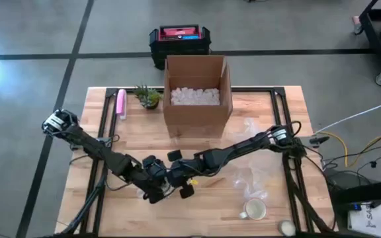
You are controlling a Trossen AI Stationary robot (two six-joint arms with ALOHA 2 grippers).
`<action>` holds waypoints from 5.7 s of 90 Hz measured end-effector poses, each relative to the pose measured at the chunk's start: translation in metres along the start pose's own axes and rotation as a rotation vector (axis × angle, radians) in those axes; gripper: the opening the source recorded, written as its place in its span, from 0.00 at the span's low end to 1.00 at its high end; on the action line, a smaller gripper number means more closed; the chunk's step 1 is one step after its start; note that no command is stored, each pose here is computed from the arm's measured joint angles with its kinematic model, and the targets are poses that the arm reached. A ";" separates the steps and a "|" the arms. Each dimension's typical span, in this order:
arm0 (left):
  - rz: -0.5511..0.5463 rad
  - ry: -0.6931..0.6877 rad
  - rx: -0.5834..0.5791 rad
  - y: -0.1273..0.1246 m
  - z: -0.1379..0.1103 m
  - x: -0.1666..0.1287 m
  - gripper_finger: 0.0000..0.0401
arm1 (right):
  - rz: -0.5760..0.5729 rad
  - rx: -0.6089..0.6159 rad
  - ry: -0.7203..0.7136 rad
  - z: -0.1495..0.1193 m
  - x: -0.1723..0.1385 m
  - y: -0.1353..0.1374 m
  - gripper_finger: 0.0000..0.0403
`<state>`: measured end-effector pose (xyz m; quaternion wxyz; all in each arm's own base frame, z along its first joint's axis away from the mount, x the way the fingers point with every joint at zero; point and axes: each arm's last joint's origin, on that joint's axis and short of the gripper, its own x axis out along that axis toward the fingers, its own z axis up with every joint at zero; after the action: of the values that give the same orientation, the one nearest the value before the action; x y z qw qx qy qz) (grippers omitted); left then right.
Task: Wrap mug
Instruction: Wrap the orange mug with the bubble wrap
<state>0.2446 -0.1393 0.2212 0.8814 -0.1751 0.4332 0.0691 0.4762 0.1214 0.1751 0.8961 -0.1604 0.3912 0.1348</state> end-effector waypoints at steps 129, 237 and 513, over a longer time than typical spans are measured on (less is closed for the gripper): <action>0.037 -0.013 -0.006 0.004 -0.008 0.011 0.09 | 0.005 -0.006 -0.018 0.002 0.000 0.006 0.01; 0.088 0.000 -0.018 0.007 -0.030 0.035 0.09 | 0.004 0.012 -0.038 0.020 -0.011 0.005 0.01; -0.038 0.134 -0.024 0.005 -0.009 -0.004 0.09 | -0.008 -0.012 -0.108 0.007 0.039 0.008 0.01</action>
<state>0.2339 -0.1378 0.2178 0.8494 -0.1982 0.4870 0.0455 0.5035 0.1359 0.1489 0.9156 -0.1596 0.3408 0.1419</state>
